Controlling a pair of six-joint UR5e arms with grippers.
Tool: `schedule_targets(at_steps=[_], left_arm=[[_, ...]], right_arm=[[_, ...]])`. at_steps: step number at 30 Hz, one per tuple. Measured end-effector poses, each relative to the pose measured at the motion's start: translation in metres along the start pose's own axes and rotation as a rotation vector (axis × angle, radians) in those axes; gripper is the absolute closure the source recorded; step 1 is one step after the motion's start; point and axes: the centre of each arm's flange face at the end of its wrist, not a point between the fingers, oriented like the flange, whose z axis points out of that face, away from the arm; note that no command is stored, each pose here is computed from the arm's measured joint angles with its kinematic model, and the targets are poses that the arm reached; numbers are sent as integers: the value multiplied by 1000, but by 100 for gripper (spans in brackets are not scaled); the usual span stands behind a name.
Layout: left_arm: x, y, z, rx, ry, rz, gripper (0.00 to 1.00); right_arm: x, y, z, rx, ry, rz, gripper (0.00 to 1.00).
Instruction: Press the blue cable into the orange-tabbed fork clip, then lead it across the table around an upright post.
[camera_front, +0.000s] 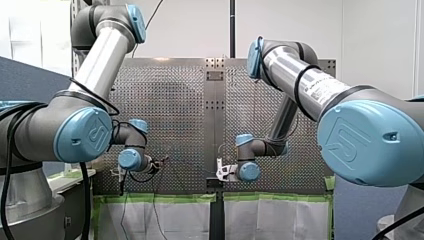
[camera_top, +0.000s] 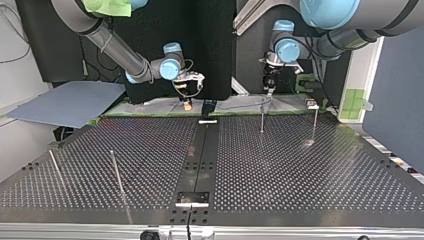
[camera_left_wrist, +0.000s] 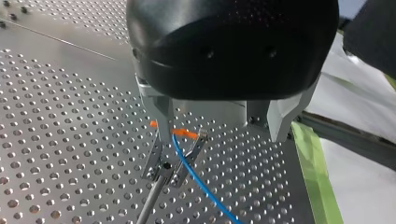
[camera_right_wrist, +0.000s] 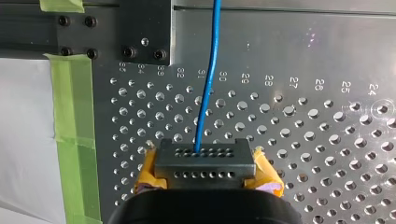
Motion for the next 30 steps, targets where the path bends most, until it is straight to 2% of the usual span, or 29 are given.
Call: schedule_targets(at_steps=[8, 30], left_arm=[[0, 0, 0, -19, 0, 29, 0], [-1, -7, -3, -1, 4, 113, 0]], right_arm=[[0, 0, 0, 0, 0, -2, 100], [0, 0, 0, 1, -2, -3, 100]])
